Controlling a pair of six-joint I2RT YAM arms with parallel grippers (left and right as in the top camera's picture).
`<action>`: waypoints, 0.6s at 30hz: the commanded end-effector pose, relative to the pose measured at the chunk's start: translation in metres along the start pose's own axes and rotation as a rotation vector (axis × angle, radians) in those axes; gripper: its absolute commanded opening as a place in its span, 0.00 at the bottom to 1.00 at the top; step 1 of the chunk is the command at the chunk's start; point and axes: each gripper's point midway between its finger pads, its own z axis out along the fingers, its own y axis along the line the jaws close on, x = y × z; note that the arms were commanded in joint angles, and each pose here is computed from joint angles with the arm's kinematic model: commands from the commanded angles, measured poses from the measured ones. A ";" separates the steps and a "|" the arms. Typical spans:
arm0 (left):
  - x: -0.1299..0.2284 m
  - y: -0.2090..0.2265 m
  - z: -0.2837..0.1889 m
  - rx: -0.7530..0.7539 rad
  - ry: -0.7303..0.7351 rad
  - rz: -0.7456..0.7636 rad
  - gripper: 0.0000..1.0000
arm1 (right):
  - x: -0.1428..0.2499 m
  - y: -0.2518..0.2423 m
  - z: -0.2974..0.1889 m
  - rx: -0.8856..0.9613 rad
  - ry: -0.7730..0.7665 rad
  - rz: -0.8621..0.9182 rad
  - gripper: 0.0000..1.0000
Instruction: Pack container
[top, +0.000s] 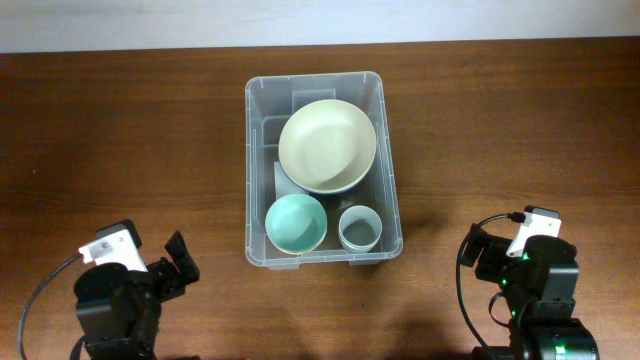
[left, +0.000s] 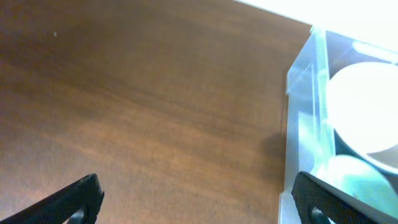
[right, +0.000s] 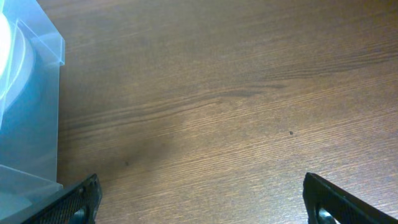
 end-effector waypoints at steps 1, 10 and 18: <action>0.008 0.000 0.001 0.004 0.026 0.023 0.99 | 0.004 -0.002 0.003 0.018 0.017 0.008 0.99; 0.010 0.001 0.001 0.003 0.032 0.023 0.99 | 0.008 -0.003 0.007 0.023 0.041 0.005 0.99; 0.010 0.001 0.001 0.003 0.032 0.023 0.99 | 0.012 -0.003 0.012 0.028 0.070 0.001 0.99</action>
